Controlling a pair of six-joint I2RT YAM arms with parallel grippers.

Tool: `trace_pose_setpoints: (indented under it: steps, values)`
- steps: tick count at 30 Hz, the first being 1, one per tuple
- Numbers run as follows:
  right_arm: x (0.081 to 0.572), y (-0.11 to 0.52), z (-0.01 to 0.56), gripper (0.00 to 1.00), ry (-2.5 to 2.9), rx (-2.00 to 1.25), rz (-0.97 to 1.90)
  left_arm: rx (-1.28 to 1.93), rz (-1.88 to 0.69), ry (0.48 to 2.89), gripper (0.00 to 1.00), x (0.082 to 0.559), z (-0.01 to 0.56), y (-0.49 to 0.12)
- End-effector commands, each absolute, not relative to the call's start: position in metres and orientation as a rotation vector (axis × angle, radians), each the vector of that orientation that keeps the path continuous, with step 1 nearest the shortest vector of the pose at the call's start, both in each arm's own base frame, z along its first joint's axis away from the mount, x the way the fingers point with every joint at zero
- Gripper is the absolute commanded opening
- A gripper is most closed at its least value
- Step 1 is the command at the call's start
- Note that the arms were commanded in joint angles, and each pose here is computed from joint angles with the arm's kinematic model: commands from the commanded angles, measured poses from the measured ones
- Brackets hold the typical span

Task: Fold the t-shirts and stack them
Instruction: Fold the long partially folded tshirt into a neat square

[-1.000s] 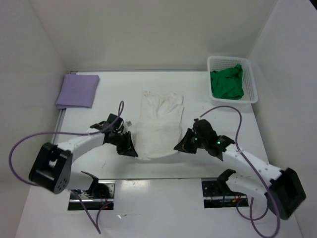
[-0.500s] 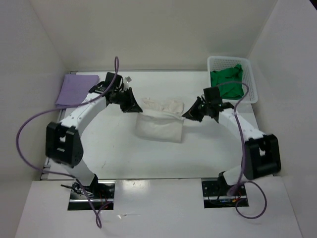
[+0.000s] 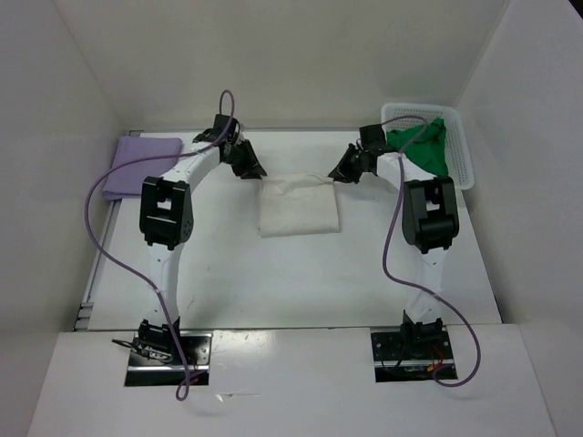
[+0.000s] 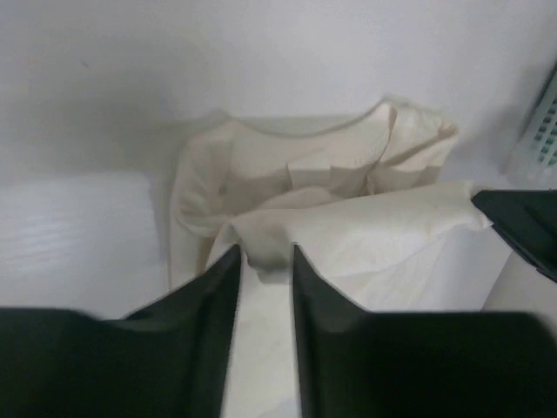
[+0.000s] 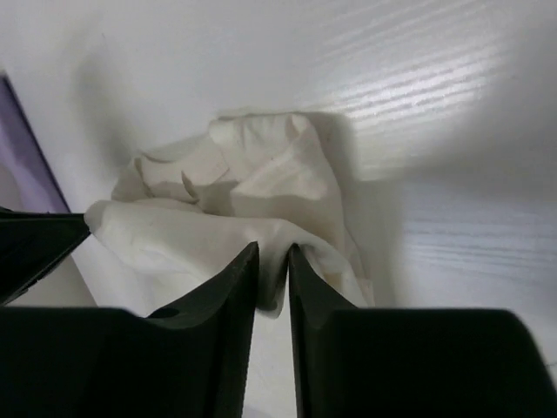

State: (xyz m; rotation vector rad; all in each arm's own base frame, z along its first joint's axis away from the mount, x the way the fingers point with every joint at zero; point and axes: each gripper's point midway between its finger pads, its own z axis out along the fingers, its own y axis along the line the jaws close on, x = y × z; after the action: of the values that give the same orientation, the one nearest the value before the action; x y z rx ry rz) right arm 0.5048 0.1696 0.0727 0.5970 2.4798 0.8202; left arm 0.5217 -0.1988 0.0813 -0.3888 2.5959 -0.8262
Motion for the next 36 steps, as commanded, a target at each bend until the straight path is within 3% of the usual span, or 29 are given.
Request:
trace_pose_setpoints:
  steps: [1, 4, 7, 9, 11, 12, 13, 14, 15, 16, 17, 21, 25, 30, 34, 36]
  values:
    - [0.539, 0.173, 0.105, 0.27, 2.369, 0.533, 0.849, -0.454, -0.882, 2.441, 0.42, 0.559, 0.116, -0.185]
    - [0.544, 0.172, 0.123, 0.45, 2.323, 0.517, 0.849, -0.409, -0.911, 2.365, 0.63, 0.560, 0.150, -0.186]
    - [0.540, 0.165, 0.162, 0.60, 2.249, 0.473, 0.816, -0.378, -0.875, 2.327, 0.63, 0.548, 0.171, -0.180]
    - [0.524, 0.159, 0.185, 0.65, 2.214, 0.452, 0.760, -0.328, -0.935, 2.278, 0.53, 0.534, 0.191, -0.190]
    - [0.504, 0.158, 0.176, 0.66, 2.230, 0.448, 0.738, -0.283, -0.963, 2.364, 0.49, 0.499, 0.161, -0.219]
    - [0.496, 0.169, 0.178, 0.62, 2.229, 0.417, 0.753, -0.255, -1.009, 2.355, 0.40, 0.489, 0.165, -0.231]
    - [0.484, 0.175, 0.168, 0.47, 2.261, 0.406, 0.763, -0.246, -1.039, 2.366, 0.35, 0.479, 0.159, -0.241]
    - [0.477, 0.185, 0.163, 0.25, 2.285, 0.382, 0.790, -0.243, -1.069, 2.431, 0.30, 0.455, 0.135, -0.259]
    - [0.470, 0.208, 0.153, 0.16, 2.318, 0.330, 0.833, -0.224, -1.076, 2.443, 0.23, 0.448, 0.128, -0.267]
    - [0.463, 0.222, 0.142, 0.06, 2.358, 0.273, 0.870, -0.219, -1.066, 2.467, 0.21, 0.440, 0.120, -0.271]
    - [0.464, 0.233, 0.135, 0.02, 2.373, 0.241, 0.873, -0.213, -1.065, 2.491, 0.21, 0.432, 0.112, -0.275]
    - [0.469, 0.277, 0.115, 0.00, 2.436, 0.134, 0.980, -0.269, -1.033, 2.621, 0.20, 0.401, 0.059, -0.270]
    - [0.497, 0.293, 0.100, 0.00, 2.444, 0.087, 1.016, -0.270, -1.043, 2.618, 0.21, 0.392, 0.059, -0.271]
    - [0.530, 0.310, 0.068, 0.00, 2.455, 0.075, 1.137, -0.229, -1.040, 2.653, 0.33, 0.364, 0.063, -0.274]
    - [0.536, 0.315, 0.050, 0.00, 2.468, 0.098, 1.285, -0.229, -1.040, 2.653, 0.46, 0.355, 0.069, -0.270]
    - [0.540, 0.312, 0.045, 0.00, 2.471, 0.121, 1.296, -0.210, -1.041, 2.640, 0.57, 0.356, 0.073, -0.270]
